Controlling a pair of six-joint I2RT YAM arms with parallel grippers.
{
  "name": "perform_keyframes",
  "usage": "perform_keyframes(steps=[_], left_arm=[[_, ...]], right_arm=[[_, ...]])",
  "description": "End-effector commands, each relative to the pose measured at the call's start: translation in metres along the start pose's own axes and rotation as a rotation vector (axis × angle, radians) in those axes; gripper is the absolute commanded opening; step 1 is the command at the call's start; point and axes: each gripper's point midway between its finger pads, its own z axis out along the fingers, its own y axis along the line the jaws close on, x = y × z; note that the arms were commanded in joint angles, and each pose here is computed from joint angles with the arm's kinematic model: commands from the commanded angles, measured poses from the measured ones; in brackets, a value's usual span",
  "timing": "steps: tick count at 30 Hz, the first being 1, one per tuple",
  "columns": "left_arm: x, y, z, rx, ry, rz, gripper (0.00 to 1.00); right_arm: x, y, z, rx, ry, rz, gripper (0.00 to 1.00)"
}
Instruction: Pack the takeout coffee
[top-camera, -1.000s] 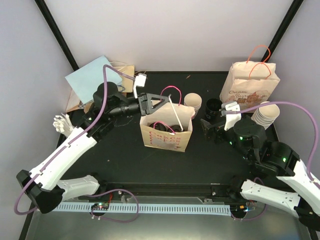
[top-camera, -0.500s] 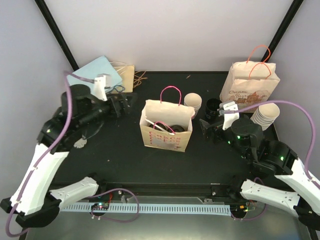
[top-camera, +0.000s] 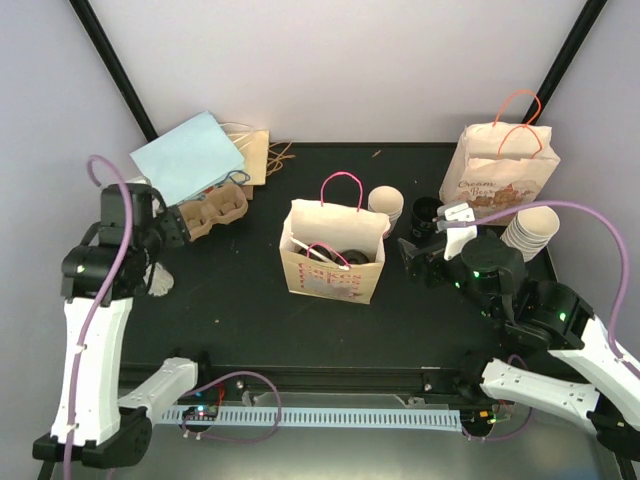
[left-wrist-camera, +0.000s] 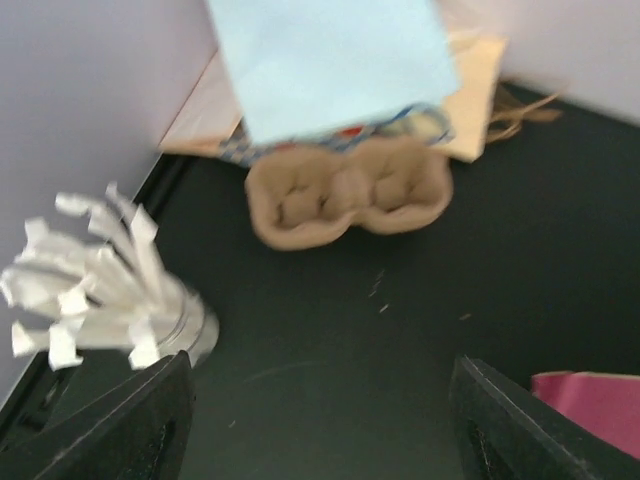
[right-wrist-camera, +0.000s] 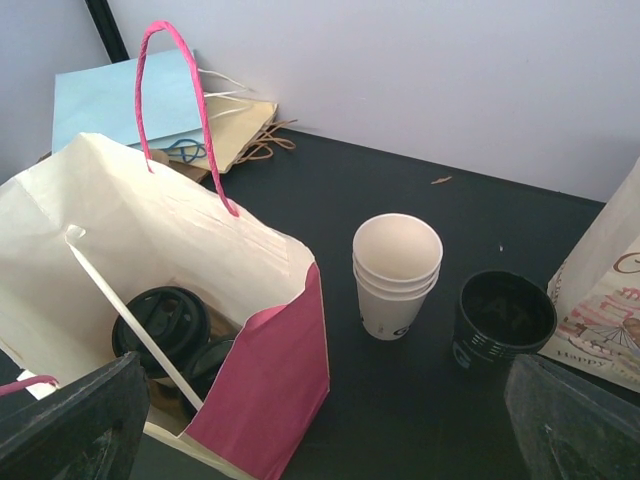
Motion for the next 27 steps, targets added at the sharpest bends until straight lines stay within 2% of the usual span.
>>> perform_keyframes(steps=[1,7,10,15,22,27], left_arm=[[0.031,0.03,0.03,-0.139,0.116,0.048,0.7],[0.055,0.068,0.066,-0.281,0.248,0.031,0.68],[0.058,0.078,0.076,-0.332,0.26,0.025,0.67],[0.066,0.08,0.089,-0.319,0.298,-0.008,0.64],[0.066,0.093,0.095,-0.377,0.273,-0.042,0.51],[0.074,0.099,0.101,-0.399,0.286,-0.065,0.5]], right_arm=[[-0.005,0.002,0.001,-0.008,-0.023,-0.009,1.0],[-0.003,0.006,0.003,-0.027,-0.017,-0.019,1.0],[-0.002,0.007,0.003,-0.036,-0.022,-0.016,1.0],[-0.001,0.007,0.002,-0.04,-0.022,-0.016,1.0],[-0.001,0.004,-0.002,-0.042,-0.034,-0.005,1.0],[0.0,0.003,-0.004,-0.043,-0.036,-0.001,1.0]])
